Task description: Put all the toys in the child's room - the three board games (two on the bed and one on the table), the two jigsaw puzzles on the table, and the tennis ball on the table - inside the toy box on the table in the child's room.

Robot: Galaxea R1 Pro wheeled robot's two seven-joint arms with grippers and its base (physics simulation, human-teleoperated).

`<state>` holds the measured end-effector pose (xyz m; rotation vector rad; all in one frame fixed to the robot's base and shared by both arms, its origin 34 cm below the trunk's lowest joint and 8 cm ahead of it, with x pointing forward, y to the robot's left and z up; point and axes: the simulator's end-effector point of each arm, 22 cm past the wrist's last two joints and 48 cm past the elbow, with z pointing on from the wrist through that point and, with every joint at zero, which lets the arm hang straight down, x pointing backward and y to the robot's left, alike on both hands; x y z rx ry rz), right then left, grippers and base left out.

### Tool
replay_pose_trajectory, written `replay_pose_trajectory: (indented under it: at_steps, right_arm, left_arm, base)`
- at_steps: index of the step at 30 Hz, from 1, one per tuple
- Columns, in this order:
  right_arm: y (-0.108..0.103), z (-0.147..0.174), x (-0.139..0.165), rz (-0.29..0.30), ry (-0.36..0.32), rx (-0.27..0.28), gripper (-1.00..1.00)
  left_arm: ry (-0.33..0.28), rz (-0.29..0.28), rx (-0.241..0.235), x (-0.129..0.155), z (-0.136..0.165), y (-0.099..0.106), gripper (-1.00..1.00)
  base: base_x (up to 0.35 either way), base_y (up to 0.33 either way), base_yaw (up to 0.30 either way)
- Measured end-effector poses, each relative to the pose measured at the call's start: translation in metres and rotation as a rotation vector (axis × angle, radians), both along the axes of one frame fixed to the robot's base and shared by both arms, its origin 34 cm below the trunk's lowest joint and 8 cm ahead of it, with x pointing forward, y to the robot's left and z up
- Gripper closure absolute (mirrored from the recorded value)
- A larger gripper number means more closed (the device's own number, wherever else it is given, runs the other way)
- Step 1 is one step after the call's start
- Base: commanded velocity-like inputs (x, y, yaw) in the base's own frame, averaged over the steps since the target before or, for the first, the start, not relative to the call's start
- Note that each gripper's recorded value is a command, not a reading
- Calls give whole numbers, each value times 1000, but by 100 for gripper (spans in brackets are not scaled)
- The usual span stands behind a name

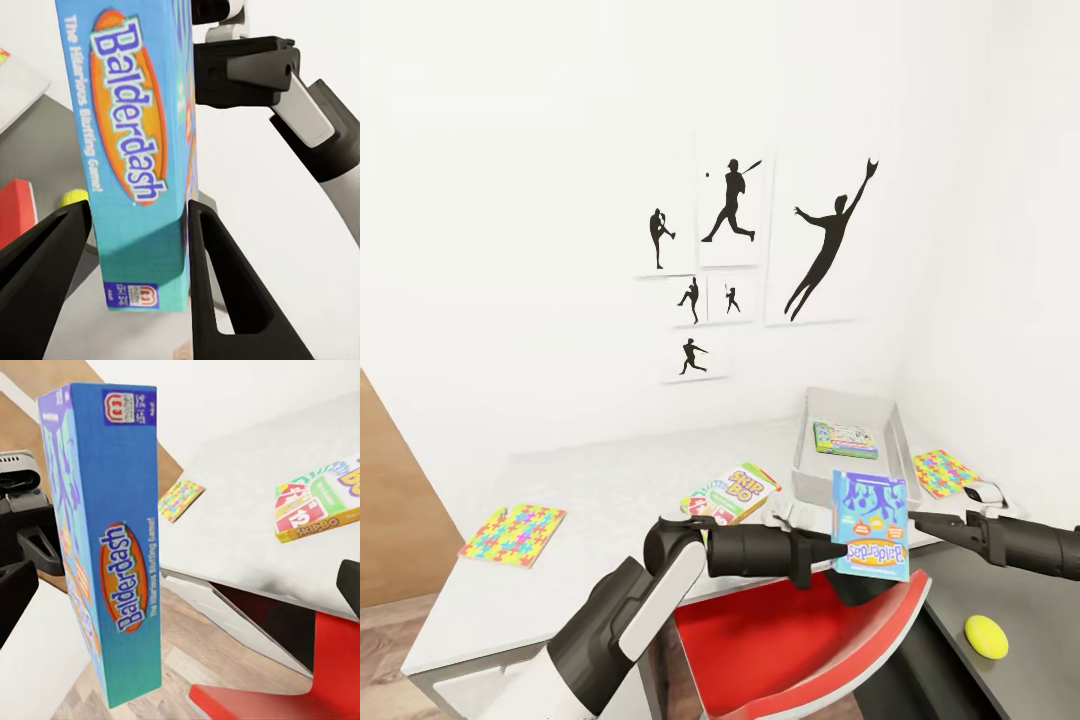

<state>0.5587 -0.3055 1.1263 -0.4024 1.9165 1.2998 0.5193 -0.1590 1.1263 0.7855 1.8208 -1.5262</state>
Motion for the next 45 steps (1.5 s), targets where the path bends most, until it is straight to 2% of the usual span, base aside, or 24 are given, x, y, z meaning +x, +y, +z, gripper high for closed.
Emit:
replay_pose_trajectory:
  at_steps: [20,45]
  right_arm:
    - [10,-7,-4,24,33,4,-100]
    - [15,-11,-5,35,51,7,-100]
  left_arm:
    - [-2,9,-2,7,-1,-4,100]
    - [-14,-16,10,-3,-4,-11,100]
  base:
    - [0,0,0]
    - [0,0,0]
